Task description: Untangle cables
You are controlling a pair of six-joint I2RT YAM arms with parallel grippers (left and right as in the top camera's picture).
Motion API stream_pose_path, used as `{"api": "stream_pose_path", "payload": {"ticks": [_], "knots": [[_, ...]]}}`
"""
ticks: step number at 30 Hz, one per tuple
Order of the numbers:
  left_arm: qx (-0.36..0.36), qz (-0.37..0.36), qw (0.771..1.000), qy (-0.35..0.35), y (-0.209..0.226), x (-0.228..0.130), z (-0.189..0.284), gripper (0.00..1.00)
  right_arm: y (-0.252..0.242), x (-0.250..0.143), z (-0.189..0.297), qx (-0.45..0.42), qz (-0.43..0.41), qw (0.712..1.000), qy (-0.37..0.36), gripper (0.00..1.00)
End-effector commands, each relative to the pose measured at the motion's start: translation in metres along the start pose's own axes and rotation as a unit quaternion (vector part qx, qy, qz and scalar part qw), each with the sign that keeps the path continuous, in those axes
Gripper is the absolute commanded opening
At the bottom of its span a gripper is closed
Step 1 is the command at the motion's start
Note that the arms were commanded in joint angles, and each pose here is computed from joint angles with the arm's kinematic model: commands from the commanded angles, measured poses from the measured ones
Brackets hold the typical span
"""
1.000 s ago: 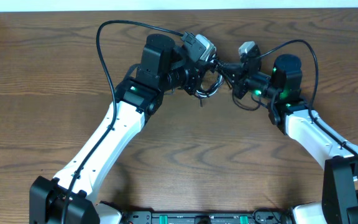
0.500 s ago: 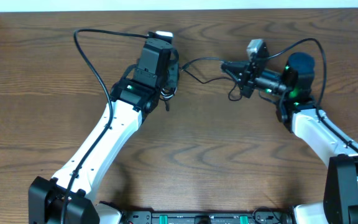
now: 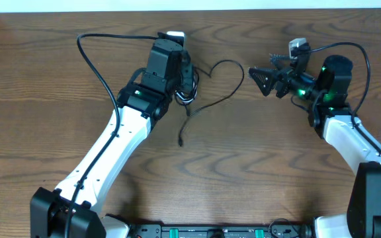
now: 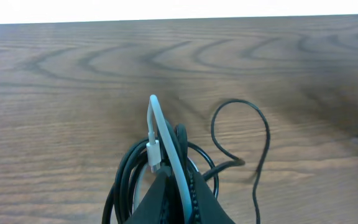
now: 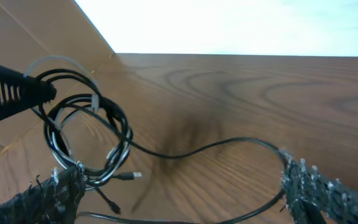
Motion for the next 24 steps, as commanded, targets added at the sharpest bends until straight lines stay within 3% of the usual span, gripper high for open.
{"api": "stream_pose_path", "payload": {"ticks": [1,9,17,19,21,24], "knots": [[-0.038,0.011,0.999,-0.022,-0.014,0.014,0.007,0.07,0.009,0.003,-0.002,0.015,0.017,1.0,-0.001,0.99],[-0.149,0.005,0.988,-0.04,-0.052,0.028,0.015,0.07,0.036,-0.003,-0.015,0.057,0.093,0.994,0.007,0.99],[-0.192,-0.001,0.98,-0.043,-0.066,0.031,0.021,0.07,0.061,-0.01,-0.028,0.089,0.146,0.985,0.014,0.99],[-0.204,-0.002,0.978,-0.039,-0.07,0.029,0.022,0.08,0.064,-0.011,-0.029,0.093,0.159,0.983,0.013,0.93],[-0.233,-0.022,0.972,-0.031,-0.079,0.025,0.026,0.07,0.059,-0.011,-0.03,0.079,0.158,0.984,0.013,0.88],[-0.313,-0.105,0.944,-0.018,-0.101,0.011,0.04,0.07,0.053,-0.011,-0.031,0.061,0.155,0.986,0.016,0.9]]}}
Point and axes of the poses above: each gripper's point midway between its finger pads, its own z axis back along the fingers, its own y axis along the line the jaws close on, x = y × z, the point moved 1 cm from there along z, back along the fingers, and after that the axes turned 5 degrees about z, right-handed, at the moved point
